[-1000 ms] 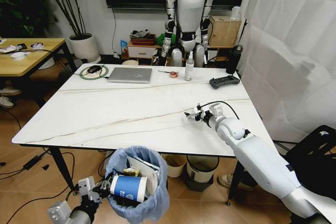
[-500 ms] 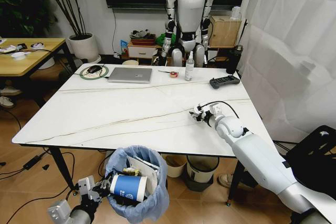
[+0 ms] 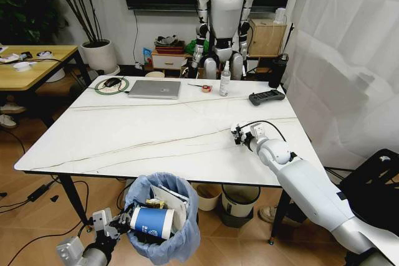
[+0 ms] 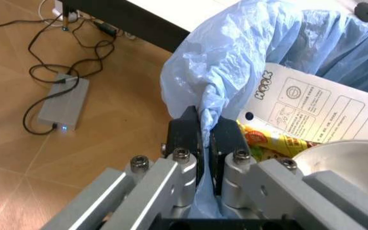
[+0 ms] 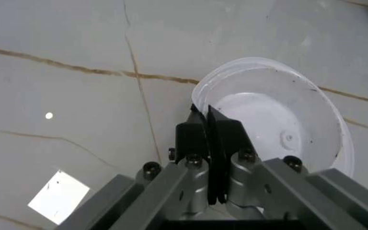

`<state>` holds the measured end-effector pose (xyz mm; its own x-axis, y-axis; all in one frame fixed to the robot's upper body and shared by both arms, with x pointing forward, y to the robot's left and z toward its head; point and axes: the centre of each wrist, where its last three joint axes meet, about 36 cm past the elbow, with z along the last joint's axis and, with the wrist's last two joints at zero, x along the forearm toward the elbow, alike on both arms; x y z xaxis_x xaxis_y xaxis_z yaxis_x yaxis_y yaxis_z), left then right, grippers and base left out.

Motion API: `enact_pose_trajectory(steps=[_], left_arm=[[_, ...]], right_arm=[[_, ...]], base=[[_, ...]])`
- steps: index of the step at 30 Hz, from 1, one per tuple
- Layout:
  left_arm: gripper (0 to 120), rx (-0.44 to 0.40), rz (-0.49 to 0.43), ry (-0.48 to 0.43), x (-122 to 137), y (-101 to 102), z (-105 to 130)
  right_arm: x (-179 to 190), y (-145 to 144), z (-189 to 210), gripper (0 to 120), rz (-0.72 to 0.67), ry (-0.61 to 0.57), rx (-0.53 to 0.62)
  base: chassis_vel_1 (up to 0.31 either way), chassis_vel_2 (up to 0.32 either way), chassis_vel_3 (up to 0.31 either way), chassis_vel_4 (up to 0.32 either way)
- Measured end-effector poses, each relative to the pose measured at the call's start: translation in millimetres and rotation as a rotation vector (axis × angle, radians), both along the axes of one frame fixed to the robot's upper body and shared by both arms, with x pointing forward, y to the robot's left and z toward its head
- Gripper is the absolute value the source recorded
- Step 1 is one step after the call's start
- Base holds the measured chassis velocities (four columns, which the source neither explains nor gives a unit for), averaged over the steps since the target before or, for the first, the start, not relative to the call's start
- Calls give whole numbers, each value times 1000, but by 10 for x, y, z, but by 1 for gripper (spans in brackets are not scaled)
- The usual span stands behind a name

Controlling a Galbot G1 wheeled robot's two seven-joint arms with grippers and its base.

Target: Pick up the trash bin and place the trash from the table into it.

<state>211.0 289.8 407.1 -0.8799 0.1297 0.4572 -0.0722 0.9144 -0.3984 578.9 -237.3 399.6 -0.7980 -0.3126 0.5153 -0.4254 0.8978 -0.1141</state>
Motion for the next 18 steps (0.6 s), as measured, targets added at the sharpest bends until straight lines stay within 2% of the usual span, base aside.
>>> enact_pose_trajectory(steps=[6,9,13,14,18], left_arm=[[0,-1,-1,3,5,-1,-16],[0,-1,-1,7,8,-1,-33],[0,-1,-1,6,17,1,-39],[0,-1,-1,6,17,1,-39],[0,-1,6,4,22,12,-35]], right_arm=[[-101,10,141,0,38,-71,116],[-283,61,248,0,117,-129,248],[-764,441,425,0,341,-168,505],[-764,441,425,0,341,-168,505],[-1322,981,429,0,568,-148,673]], base=[[0,0,0,0],[0,0,0,0],[0,0,0,0],[0,0,0,0],[0,0,0,0]])
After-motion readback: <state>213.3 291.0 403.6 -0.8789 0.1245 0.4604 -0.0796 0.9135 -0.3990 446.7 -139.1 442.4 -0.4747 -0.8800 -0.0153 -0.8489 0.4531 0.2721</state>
